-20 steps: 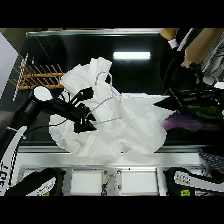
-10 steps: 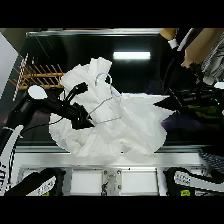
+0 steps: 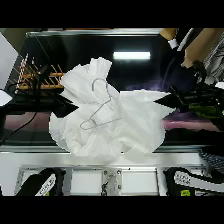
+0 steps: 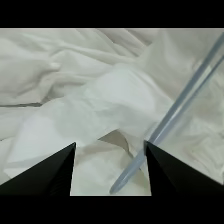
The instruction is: Fold the clothes and pants, and hang the long-sleeved shirts on hangers.
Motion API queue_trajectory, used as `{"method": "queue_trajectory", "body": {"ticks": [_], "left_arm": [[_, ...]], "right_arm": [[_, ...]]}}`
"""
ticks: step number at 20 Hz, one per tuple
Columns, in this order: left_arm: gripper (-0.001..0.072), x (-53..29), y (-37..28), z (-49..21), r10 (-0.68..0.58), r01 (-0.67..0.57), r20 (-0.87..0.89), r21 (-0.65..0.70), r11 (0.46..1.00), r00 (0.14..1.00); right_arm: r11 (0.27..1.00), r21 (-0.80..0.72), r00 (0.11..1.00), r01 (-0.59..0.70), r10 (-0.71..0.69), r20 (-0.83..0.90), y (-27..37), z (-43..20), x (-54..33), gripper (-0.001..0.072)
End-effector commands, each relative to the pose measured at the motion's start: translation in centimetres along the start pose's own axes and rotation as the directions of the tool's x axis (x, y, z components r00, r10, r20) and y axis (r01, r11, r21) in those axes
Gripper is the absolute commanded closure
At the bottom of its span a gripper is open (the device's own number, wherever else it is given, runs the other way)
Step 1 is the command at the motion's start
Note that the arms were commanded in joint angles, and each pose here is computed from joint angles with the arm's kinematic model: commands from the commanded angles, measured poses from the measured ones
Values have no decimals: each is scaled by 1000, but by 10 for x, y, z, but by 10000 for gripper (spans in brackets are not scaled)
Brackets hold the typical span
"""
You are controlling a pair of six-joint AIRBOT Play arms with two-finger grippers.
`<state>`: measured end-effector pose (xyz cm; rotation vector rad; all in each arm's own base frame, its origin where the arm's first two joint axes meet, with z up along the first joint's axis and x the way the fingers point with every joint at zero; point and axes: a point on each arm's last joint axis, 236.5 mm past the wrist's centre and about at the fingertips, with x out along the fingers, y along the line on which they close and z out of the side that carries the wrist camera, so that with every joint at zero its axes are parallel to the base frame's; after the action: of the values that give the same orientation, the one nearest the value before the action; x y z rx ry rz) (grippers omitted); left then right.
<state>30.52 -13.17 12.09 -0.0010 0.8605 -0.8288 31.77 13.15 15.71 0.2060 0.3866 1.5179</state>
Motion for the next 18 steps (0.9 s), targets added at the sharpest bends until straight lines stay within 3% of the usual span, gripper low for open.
{"method": "queue_trajectory", "body": {"ticks": [1, 8, 9, 15, 18], "left_arm": [[268, -20, 5, 7, 94, -84, 94, -107, 991, 991], [279, -9, 4, -29, 167, -107, 146, -350, 930, 975], [250, -2, -2, -37, 151, -92, 136, -364, 927, 979], [252, 56, -55, -28, 29, 14, 119, -348, 938, 992], [252, 83, -74, -13, 49, -38, 40, -245, 969, 998]], "right_arm": [[998, -52, 987, 36, -27, 159, -2, 41, -3, 704], [975, -110, 959, 190, -160, 235, -9, 78, -8, 705], [970, -116, 954, 215, -183, 239, -11, 81, -9, 704], [945, -87, 924, 315, -284, 256, -26, 91, -15, 704], [946, -80, 923, 314, -285, 257, -27, 91, -15, 704]]}}
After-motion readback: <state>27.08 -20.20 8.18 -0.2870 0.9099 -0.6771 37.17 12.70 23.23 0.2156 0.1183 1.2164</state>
